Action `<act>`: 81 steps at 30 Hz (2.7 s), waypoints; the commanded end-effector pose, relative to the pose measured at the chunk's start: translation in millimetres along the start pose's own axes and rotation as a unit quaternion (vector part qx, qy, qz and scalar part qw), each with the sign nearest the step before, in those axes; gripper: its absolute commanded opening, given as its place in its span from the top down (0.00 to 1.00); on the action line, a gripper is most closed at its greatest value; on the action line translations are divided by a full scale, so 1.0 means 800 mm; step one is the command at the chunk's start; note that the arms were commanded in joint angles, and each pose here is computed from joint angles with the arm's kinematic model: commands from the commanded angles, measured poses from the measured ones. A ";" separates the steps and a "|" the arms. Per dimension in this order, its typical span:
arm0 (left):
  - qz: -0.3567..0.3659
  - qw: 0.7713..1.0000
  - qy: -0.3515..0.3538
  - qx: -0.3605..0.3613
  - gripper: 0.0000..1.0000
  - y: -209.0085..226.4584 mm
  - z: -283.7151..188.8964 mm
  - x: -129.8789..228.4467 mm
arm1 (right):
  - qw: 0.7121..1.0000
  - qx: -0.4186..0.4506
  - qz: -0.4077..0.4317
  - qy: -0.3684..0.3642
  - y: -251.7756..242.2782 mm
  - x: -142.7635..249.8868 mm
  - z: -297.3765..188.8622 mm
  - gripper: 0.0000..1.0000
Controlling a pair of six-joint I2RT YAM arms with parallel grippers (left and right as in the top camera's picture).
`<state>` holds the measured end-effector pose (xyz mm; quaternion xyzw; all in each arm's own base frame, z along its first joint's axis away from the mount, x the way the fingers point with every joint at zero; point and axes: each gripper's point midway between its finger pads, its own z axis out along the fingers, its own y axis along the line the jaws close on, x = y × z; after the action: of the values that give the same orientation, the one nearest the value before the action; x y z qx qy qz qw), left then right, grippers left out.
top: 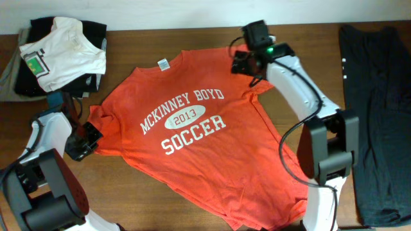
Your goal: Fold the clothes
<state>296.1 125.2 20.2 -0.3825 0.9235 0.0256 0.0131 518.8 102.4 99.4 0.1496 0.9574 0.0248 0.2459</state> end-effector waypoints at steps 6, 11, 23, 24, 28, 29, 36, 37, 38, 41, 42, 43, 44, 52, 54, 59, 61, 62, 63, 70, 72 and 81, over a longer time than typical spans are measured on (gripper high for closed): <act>-0.008 1.000 -0.001 0.006 0.99 -0.003 -0.001 -0.003 | 0.991 -0.009 0.110 0.076 -0.055 0.019 0.083 0.04; -0.007 1.000 -0.001 0.006 0.99 -0.003 -0.001 -0.002 | 0.986 0.022 0.138 0.094 -0.069 0.034 0.085 0.06; -0.008 1.000 -0.006 0.009 0.99 -0.004 -0.001 -0.006 | 0.983 0.039 0.143 0.105 -0.080 0.047 0.109 0.21; -0.008 1.000 -0.006 0.009 0.99 -0.004 -0.001 -0.006 | 0.983 0.040 0.145 0.105 -0.083 0.046 0.110 0.21; -0.008 1.000 -0.007 0.009 0.99 -0.005 -0.001 -0.006 | 0.983 0.043 0.146 0.106 -0.085 0.048 0.112 0.32; -0.008 1.000 -0.007 0.009 0.99 -0.005 -0.001 -0.006 | 0.983 0.042 0.146 0.105 -0.085 0.047 0.113 0.37; -0.008 1.000 -0.008 0.009 0.99 -0.005 -0.001 -0.007 | 0.984 -0.037 0.173 0.030 -0.048 -0.011 0.117 0.96; -0.008 1.000 -0.008 0.010 0.99 -0.005 -0.001 -0.007 | 0.983 -0.054 0.175 0.002 -0.040 -0.034 0.112 0.96; -0.008 1.000 -0.009 0.010 0.99 -0.005 -0.001 -0.007 | 0.981 -0.072 0.176 -0.021 -0.032 -0.059 0.102 0.96; -0.008 1.000 -0.009 0.012 0.99 -0.006 -0.001 -0.007 | 0.956 -0.211 0.176 -0.106 0.030 -0.162 0.029 0.96; -0.008 1.000 -0.005 0.023 0.99 -0.011 -0.001 -0.006 | 0.944 -0.244 0.183 -0.124 0.050 -0.181 0.007 0.96; -0.007 0.999 0.001 0.040 0.99 -0.018 -0.001 -0.004 | 0.934 -0.270 0.181 -0.144 0.070 -0.194 -0.011 0.96; -0.007 0.999 0.006 0.053 0.99 -0.024 -0.002 -0.002 | 0.927 -0.291 0.174 -0.161 0.091 -0.202 -0.025 0.96; 0.062 0.993 0.012 0.098 1.00 -0.092 -0.008 0.026 | 0.959 -0.245 0.037 -0.138 0.117 -0.175 -0.070 0.01; 0.074 0.993 -0.002 0.093 0.99 -0.100 -0.008 0.024 | 0.973 -0.185 0.043 -0.130 0.069 -0.187 -0.112 0.02; 0.076 0.994 -0.008 0.082 0.99 -0.097 -0.007 0.022 | 0.982 -0.146 0.062 -0.105 0.011 -0.168 -0.225 0.01; 0.076 0.994 -0.008 0.082 0.99 -0.097 -0.007 0.022 | 0.985 -0.107 0.069 -0.115 -0.013 -0.156 -0.260 0.01; 0.076 0.994 -0.007 0.082 1.00 -0.097 -0.007 0.023 | 0.987 -0.090 0.073 -0.114 -0.025 -0.148 -0.271 0.01; 0.076 0.994 -0.006 0.082 0.99 -0.097 -0.007 0.023 | 0.988 -0.083 0.074 -0.107 -0.033 -0.137 -0.284 0.01; 0.089 0.993 -0.005 0.080 0.99 -0.096 -0.007 0.024 | 0.983 -0.129 -0.037 -0.128 0.022 -0.081 -0.379 0.01; 0.088 0.993 0.001 0.076 0.99 -0.092 -0.006 0.027 | 0.974 -0.155 -0.098 -0.132 0.058 -0.051 -0.408 0.01; 0.089 0.993 0.005 0.075 0.99 -0.091 -0.006 0.030 | 0.984 -0.016 -0.166 0.069 -0.003 0.087 -0.340 0.01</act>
<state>329.6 55.8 20.3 -0.3028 0.9514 -0.0460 0.0330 352.7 142.7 314.5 -0.0124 0.9783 0.0384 0.2034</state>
